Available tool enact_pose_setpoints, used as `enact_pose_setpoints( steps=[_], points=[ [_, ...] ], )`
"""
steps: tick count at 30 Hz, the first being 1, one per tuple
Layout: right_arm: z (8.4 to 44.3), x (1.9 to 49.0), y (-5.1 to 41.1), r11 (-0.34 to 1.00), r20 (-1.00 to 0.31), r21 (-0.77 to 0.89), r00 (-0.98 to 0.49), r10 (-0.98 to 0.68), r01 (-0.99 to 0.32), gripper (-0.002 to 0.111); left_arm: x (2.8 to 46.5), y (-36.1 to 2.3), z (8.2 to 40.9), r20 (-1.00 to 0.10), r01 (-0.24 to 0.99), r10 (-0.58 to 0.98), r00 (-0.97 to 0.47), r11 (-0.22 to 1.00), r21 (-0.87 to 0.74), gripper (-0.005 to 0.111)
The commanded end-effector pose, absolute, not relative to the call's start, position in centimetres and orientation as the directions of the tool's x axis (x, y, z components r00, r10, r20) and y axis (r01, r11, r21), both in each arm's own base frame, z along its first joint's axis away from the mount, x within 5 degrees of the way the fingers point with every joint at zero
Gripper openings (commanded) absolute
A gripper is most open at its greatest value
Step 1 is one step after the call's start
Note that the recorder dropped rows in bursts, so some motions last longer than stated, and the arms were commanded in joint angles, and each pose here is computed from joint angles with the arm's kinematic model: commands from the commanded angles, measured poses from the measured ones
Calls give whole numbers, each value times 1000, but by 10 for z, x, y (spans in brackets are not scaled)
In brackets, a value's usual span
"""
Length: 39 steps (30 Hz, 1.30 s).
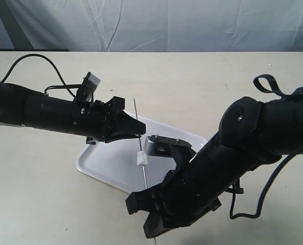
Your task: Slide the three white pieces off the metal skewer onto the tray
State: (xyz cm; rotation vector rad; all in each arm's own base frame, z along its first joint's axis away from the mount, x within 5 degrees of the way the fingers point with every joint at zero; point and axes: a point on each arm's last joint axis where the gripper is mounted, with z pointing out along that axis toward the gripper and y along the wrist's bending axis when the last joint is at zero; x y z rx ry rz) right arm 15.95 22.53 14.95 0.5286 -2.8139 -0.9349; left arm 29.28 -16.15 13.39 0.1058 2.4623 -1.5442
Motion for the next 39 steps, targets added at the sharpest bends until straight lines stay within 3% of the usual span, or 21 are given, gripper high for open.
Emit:
enact_pose_setpoints(
  steps=[1,5,19,21,24,27,39],
  points=[
    [153,149,225,715,95,635,-890,-446,-291,-1,297,-160,131,-252,175,-98,-963,482,-859,17],
    [156,137,220,704,198,654,-836,-511,-275,-1,304,-156,126,-281,164,-127,-951,566,-808,17],
    [149,111,187,799,439,529,-714,-546,-286,-1,320,-153,129,-337,161,-165,-927,636,-754,17],
    [151,112,183,806,406,496,-735,-544,-322,-1,320,-153,129,-337,161,-164,-927,636,-755,20],
    [154,117,180,810,324,456,-779,-537,-368,-1,319,-155,131,-331,172,-156,-931,612,-772,37],
    [153,124,180,821,256,425,-819,-513,-382,-1,314,-156,130,-285,155,-126,-950,605,-781,46],
    [135,162,207,835,-23,445,-936,-352,-324,-1,294,-164,137,-171,123,-78,-982,423,-898,43]
  ],
)
